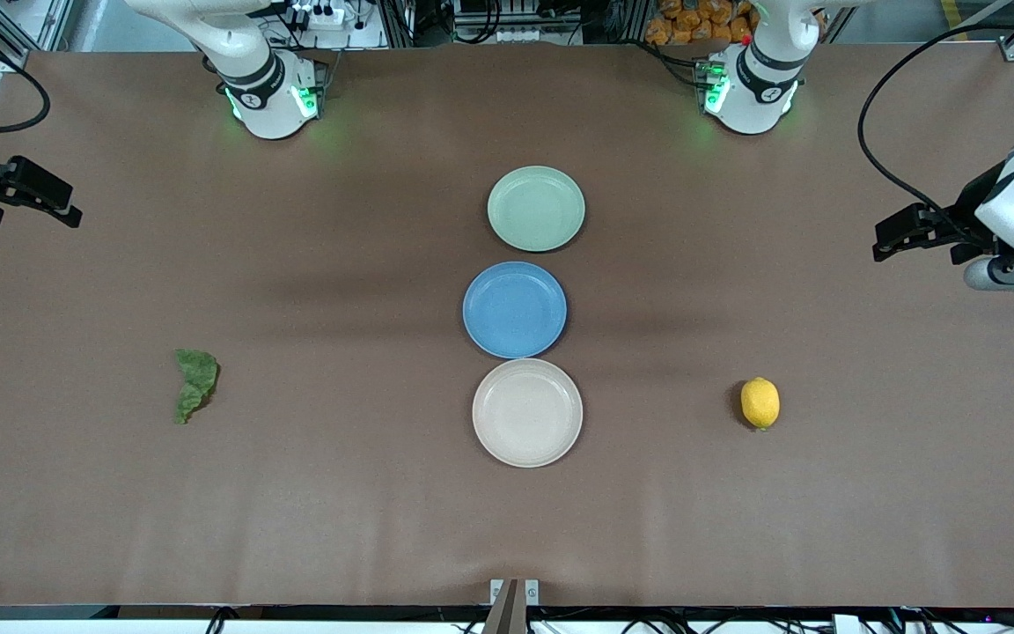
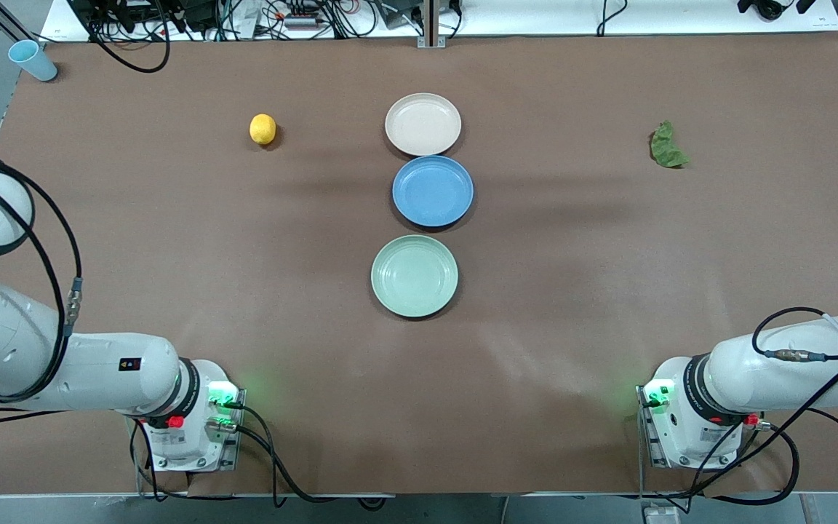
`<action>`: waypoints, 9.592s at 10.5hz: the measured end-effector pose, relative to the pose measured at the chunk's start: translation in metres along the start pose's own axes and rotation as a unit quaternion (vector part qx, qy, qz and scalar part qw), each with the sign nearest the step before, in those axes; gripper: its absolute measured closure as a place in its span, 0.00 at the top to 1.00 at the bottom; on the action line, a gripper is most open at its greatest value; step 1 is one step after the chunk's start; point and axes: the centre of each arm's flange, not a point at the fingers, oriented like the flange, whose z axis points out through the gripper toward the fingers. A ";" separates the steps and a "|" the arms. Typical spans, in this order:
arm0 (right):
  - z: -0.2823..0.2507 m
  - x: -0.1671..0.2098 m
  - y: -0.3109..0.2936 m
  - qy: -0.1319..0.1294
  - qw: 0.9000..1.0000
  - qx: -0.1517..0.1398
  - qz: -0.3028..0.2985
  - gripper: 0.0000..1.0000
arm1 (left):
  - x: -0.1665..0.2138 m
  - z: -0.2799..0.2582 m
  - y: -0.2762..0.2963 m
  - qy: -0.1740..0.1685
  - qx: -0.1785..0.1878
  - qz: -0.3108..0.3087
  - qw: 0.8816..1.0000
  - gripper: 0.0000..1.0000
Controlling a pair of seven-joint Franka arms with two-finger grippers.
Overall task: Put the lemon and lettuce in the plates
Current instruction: 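Move the right gripper toward the lettuce while the left gripper approaches the lemon, then lower and close the right gripper on the lettuce while the left grasps the lemon, then lift the lettuce with the right gripper toward the pale green plate, then lower the lettuce onto the green plate while the left gripper carries the lemon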
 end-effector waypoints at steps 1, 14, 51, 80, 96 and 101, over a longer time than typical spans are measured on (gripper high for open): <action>0.001 0.000 0.000 -0.001 1.000 0.000 0.000 1.00 | 0.004 0.007 0.000 -0.003 0.000 0.000 1.000 1.00; 0.093 0.041 0.016 -0.051 0.999 -0.007 0.016 1.00 | 0.081 0.135 0.000 -0.009 -0.011 -0.007 1.000 1.00; 0.471 0.127 0.068 -0.104 0.995 0.004 0.001 0.03 | 0.117 0.417 0.033 0.064 -0.010 -0.006 0.998 1.00; 0.369 -0.066 -0.322 -0.110 0.980 0.022 0.166 0.03 | 0.127 0.280 0.068 0.098 -0.014 0.022 0.995 0.57; 0.413 -0.245 -0.546 -0.080 0.955 -0.027 0.283 0.25 | 0.104 0.311 0.324 0.151 -0.100 -0.019 0.983 0.57; 0.410 -0.231 -0.541 -0.047 0.957 -0.033 0.283 0.93 | 0.104 0.344 0.356 0.183 -0.142 -0.046 0.972 0.57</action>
